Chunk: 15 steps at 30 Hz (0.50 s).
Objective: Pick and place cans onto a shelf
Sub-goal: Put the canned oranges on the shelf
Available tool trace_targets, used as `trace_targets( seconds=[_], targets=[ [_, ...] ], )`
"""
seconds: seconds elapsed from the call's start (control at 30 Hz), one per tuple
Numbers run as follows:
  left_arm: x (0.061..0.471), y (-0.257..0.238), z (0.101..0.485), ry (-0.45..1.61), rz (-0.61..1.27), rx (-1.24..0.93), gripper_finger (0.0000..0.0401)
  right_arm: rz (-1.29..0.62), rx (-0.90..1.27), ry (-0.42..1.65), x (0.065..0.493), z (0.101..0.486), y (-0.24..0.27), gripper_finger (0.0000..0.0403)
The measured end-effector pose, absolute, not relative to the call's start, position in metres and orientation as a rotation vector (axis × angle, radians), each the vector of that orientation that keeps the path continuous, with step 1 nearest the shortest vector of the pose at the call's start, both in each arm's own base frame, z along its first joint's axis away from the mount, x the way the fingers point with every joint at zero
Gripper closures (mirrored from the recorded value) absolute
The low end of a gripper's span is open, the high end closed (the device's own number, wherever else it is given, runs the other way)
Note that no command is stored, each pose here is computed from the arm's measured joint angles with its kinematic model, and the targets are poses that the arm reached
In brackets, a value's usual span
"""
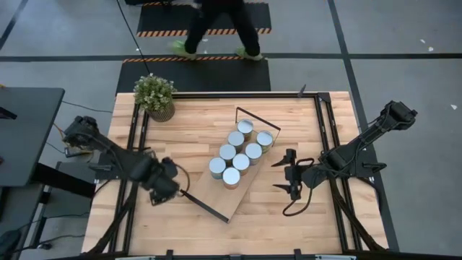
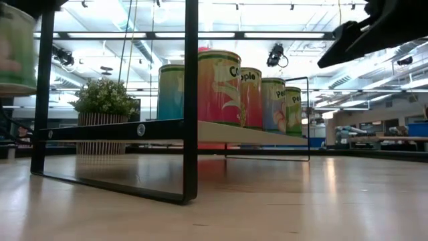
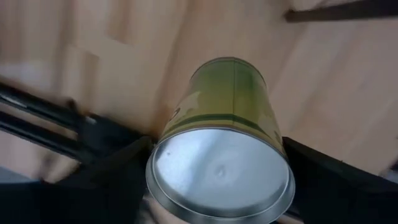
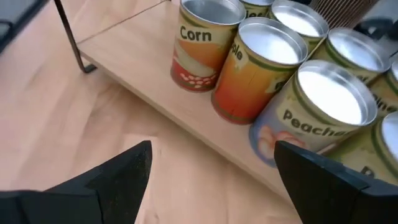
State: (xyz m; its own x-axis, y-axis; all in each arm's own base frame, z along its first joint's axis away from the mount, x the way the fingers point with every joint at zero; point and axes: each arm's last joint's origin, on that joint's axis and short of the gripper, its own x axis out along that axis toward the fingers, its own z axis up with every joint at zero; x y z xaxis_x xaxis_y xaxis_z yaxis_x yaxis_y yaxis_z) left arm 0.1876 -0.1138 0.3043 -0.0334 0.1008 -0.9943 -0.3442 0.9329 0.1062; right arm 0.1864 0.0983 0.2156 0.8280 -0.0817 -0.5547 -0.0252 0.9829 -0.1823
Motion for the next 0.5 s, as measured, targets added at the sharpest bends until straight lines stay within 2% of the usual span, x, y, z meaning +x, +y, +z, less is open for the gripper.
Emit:
trace_targets(
  seconds=[0.23, 0.5],
  targets=[
    [0.201, -0.085, 0.305, 1.584, 0.225, 0.043, 0.0072, -0.065, -0.061, 0.585, 0.189, 0.215, 0.100, 0.0057],
    [0.212, -0.066, 0.316, 1.539, 0.147, 0.141, 0.0072, -0.084, 0.000, 0.576, 0.201, 0.201, 0.112, 0.0057]
  ],
)
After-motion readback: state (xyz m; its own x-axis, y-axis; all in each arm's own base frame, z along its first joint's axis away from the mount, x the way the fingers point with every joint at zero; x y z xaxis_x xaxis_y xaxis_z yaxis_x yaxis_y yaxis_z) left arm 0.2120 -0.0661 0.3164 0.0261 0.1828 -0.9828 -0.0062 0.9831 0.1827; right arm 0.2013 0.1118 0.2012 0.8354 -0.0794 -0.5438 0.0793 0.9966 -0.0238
